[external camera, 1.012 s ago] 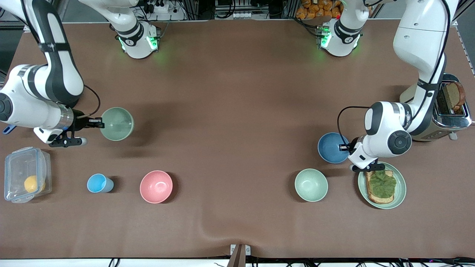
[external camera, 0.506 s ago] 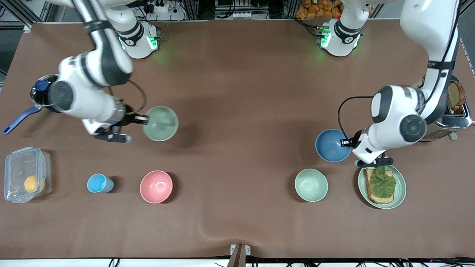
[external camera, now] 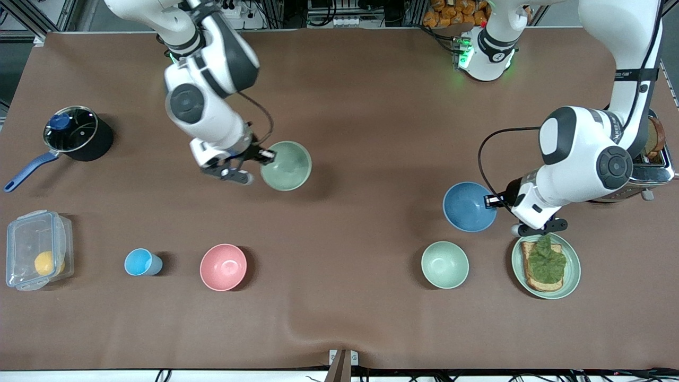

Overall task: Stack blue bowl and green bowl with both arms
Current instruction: 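Carry the green bowl to the table middle with the right gripper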

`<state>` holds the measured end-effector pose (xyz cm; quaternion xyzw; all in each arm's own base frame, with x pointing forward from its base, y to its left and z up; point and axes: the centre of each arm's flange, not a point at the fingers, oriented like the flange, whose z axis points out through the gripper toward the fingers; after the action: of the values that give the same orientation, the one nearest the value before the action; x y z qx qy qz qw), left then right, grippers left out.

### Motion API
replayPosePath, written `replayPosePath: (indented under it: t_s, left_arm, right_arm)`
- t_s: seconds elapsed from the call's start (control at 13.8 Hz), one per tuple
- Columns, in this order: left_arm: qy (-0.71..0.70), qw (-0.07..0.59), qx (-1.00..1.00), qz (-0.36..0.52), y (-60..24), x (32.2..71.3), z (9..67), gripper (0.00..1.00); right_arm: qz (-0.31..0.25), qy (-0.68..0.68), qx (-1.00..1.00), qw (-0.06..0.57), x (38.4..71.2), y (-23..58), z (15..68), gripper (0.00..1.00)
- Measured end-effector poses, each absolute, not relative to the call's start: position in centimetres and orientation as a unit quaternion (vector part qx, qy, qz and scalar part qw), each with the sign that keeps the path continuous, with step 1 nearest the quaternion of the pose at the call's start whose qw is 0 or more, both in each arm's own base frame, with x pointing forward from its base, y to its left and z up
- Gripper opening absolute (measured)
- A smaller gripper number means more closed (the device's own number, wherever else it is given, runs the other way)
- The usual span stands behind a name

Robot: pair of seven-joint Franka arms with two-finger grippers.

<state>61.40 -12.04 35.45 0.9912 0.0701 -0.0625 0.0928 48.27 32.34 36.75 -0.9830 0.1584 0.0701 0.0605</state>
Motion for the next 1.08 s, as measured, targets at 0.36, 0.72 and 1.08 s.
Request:
replayPosePath:
  t_s: [0.36, 0.72, 1.08]
  left_arm:
    - [0.067, 0.106, 0.990, -0.063, -13.3, 61.4, 36.0, 0.06]
    - [0.073, 0.112, 0.989, -0.066, -14.5, 61.2, 36.2, 0.06]
    - [0.073, 0.112, 0.989, -0.068, -14.5, 61.1, 36.2, 0.06]
  right_arm:
    - [0.035, 0.171, -0.982, 0.077, 43.3, 38.8, 32.4, 0.04]
    - [0.025, 0.178, -0.981, 0.071, 38.9, 42.9, 25.5, 0.04]
    - [0.023, 0.187, -0.980, 0.070, 36.8, 44.7, 23.7, 0.04]
